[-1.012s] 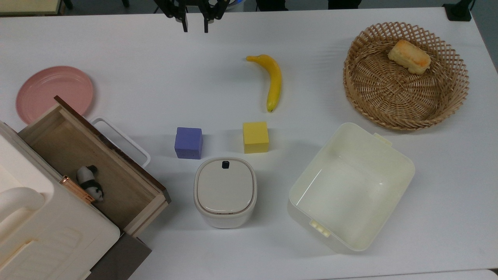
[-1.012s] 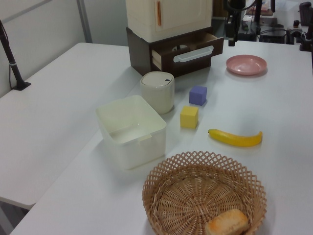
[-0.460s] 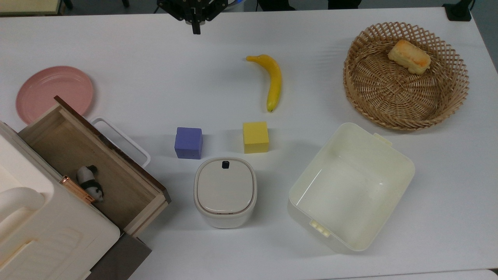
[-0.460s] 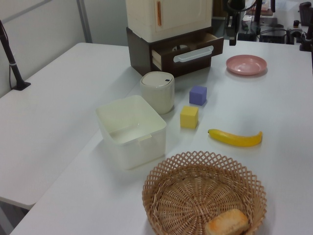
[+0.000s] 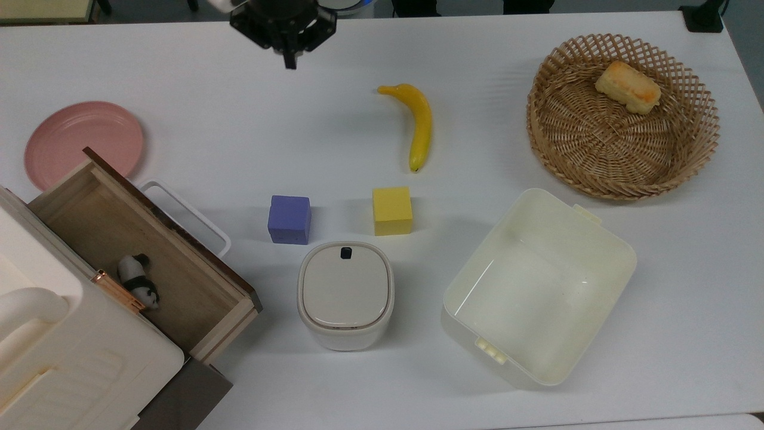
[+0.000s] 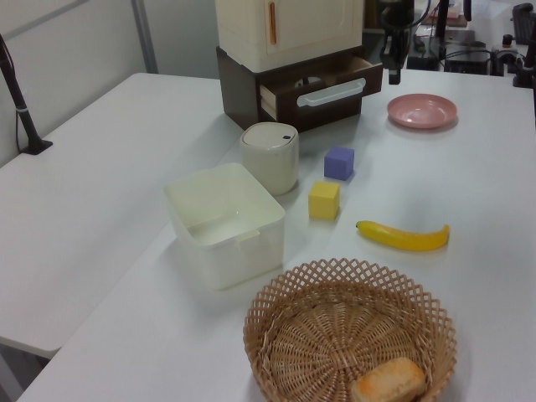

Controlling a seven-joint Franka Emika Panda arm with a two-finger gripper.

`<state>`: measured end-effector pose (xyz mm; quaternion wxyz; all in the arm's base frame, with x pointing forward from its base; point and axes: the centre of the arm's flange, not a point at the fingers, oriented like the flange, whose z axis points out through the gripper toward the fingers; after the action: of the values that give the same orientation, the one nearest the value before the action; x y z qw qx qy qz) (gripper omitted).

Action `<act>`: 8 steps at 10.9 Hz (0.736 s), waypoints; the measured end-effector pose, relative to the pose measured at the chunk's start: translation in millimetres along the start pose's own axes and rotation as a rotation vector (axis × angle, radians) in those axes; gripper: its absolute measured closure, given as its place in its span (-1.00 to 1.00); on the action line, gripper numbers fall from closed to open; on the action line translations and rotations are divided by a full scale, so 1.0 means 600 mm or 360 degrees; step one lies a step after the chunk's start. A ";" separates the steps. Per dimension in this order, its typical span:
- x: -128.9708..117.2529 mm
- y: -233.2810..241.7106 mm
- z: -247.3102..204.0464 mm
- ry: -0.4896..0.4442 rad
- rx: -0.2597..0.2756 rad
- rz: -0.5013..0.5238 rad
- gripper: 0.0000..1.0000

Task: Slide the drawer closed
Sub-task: 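Close the gripper and move it toward the open wooden drawer, then lower the closed gripper against the drawer's white handle front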

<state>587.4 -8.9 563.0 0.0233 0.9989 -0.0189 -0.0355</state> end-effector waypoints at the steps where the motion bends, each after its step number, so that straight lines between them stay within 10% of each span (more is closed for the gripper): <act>1: 0.015 0.020 0.022 -0.0007 0.0001 0.0082 0.98; 8: 0.142 0.093 0.190 0.0175 0.0029 0.0677 0.98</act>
<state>661.9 -73.2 445.8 0.0223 0.9731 -0.2281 0.0247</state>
